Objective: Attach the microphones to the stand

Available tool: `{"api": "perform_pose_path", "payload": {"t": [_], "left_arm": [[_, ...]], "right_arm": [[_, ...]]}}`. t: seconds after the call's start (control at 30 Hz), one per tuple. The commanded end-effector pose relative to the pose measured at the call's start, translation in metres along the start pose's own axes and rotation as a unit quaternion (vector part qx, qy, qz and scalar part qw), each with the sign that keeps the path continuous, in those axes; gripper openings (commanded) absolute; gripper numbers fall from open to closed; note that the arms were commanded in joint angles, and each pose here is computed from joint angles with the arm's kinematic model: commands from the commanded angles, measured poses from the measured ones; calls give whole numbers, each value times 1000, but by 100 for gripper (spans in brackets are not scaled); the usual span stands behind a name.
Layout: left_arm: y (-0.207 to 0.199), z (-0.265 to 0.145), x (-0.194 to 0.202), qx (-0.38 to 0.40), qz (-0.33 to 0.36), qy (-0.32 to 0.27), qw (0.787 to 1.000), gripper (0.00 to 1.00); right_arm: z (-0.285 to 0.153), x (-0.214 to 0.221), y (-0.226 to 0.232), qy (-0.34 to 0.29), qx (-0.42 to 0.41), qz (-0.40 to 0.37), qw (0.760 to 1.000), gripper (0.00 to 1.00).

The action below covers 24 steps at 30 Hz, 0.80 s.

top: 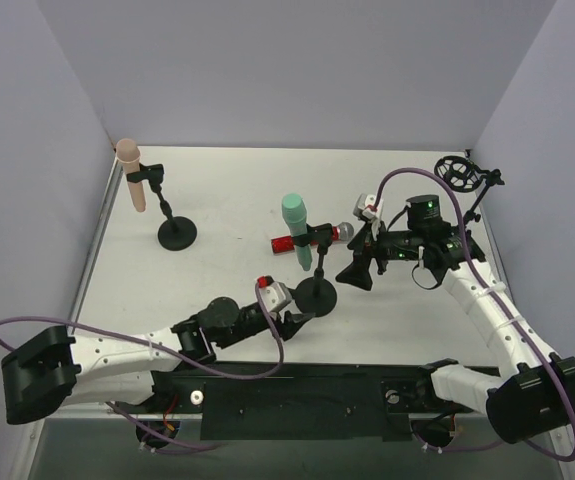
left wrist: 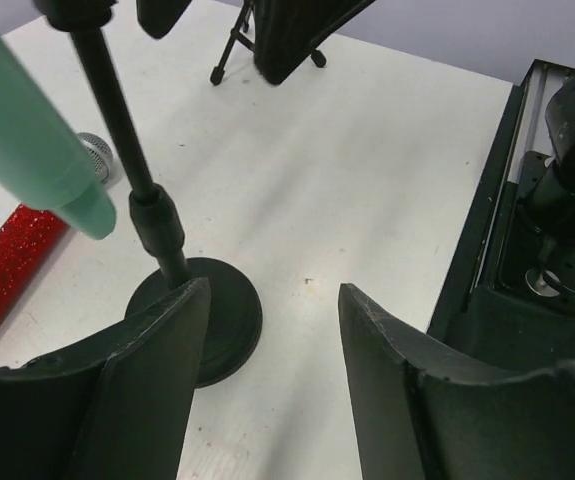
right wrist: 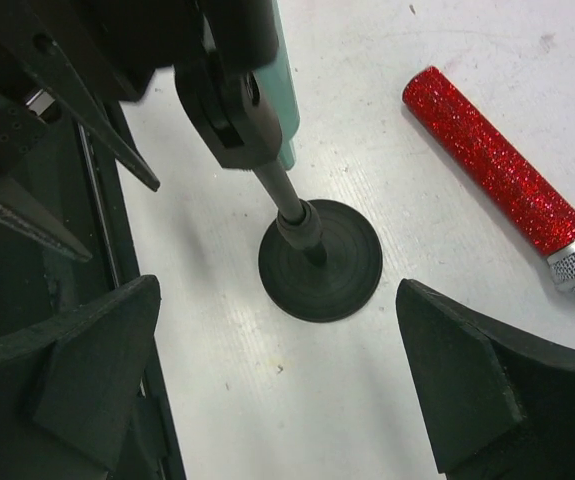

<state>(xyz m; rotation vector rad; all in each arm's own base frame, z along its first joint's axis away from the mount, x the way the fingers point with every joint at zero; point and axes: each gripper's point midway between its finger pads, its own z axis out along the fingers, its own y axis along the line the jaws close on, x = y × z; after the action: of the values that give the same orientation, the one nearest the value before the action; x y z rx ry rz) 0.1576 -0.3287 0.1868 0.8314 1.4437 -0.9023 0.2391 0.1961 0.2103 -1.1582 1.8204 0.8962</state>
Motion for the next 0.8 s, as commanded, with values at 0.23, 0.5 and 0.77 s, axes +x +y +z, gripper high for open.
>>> {"api": "perform_pose_path", "payload": {"t": [0.23, 0.5, 0.77], "left_arm": [[27, 41, -45, -116, 61, -110, 985, 64], [39, 59, -57, -153, 96, -135, 974, 64], [57, 76, -59, -213, 94, -131, 964, 58]], "right_arm": [[7, 7, -18, -48, 30, -14, 998, 97], [2, 14, -20, -37, 23, 2, 999, 96], [0, 12, -16, -38, 18, -5, 999, 96]]}}
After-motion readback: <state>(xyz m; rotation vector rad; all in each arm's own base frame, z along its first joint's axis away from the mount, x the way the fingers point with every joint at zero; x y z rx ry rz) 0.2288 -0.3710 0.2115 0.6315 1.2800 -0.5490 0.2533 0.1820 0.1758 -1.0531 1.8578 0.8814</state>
